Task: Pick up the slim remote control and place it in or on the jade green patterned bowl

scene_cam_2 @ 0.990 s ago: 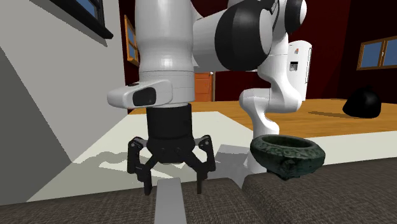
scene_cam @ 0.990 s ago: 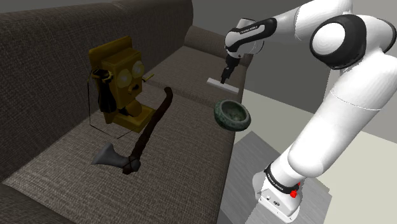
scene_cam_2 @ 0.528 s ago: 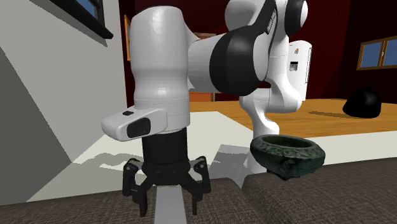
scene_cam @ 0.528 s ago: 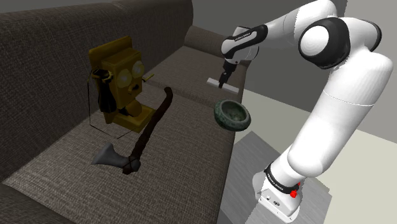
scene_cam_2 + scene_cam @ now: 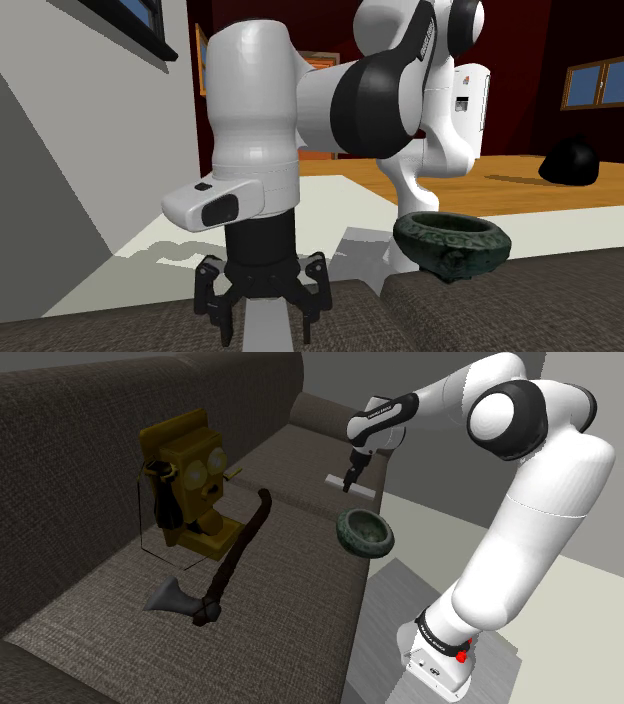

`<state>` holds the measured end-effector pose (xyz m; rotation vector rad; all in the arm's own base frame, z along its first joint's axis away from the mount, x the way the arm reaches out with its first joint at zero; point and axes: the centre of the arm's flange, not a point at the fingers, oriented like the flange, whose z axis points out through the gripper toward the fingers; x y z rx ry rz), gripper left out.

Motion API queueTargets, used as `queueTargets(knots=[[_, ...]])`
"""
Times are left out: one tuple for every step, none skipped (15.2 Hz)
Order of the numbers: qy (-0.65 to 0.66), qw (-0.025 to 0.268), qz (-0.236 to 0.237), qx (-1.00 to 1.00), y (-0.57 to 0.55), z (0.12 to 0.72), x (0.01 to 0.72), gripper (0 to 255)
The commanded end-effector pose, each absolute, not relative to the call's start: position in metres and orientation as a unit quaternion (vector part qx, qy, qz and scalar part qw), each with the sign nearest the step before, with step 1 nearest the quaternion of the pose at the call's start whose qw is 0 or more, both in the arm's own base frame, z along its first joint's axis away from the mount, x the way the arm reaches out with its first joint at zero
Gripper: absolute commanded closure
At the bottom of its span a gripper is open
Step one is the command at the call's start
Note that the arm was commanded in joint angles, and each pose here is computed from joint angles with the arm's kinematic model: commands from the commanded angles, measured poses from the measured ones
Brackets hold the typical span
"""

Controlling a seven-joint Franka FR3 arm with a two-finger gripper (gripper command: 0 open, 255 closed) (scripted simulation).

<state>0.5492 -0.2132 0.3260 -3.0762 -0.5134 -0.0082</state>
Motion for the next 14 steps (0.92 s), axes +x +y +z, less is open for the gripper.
queueTargets(knots=[[-0.165,0.011,-0.003,-0.986,-0.213,0.326,0.549,255],[-0.165,0.011,-0.003,-0.986,-0.213,0.326,0.549,255],[-0.165,0.011,-0.003,-0.986,-0.213,0.326,0.549,255],[-0.165,0.011,-0.003,-0.986,-0.213,0.326,0.549,255],[-0.165,0.011,-0.003,-0.986,-0.213,0.326,0.549,255],[-0.165,0.011,-0.003,-0.986,-0.213,0.326,0.549,255],[-0.165,0.011,-0.003,-0.986,-0.213,0.326,0.549,255],[-0.165,0.011,-0.003,-0.986,-0.213,0.326,0.549,255],[-0.165,0.011,-0.003,-0.986,-0.213,0.326,0.549,255],[-0.165,0.011,-0.003,-0.986,-0.213,0.326,0.549,255],[-0.165,0.011,-0.003,-0.986,-0.213,0.331,0.549,255],[-0.165,0.011,-0.003,-0.986,-0.213,0.337,0.549,255],[-0.165,0.011,-0.003,-0.986,-0.213,0.342,0.549,255],[-0.165,0.011,-0.003,-0.986,-0.213,0.347,0.549,255]])
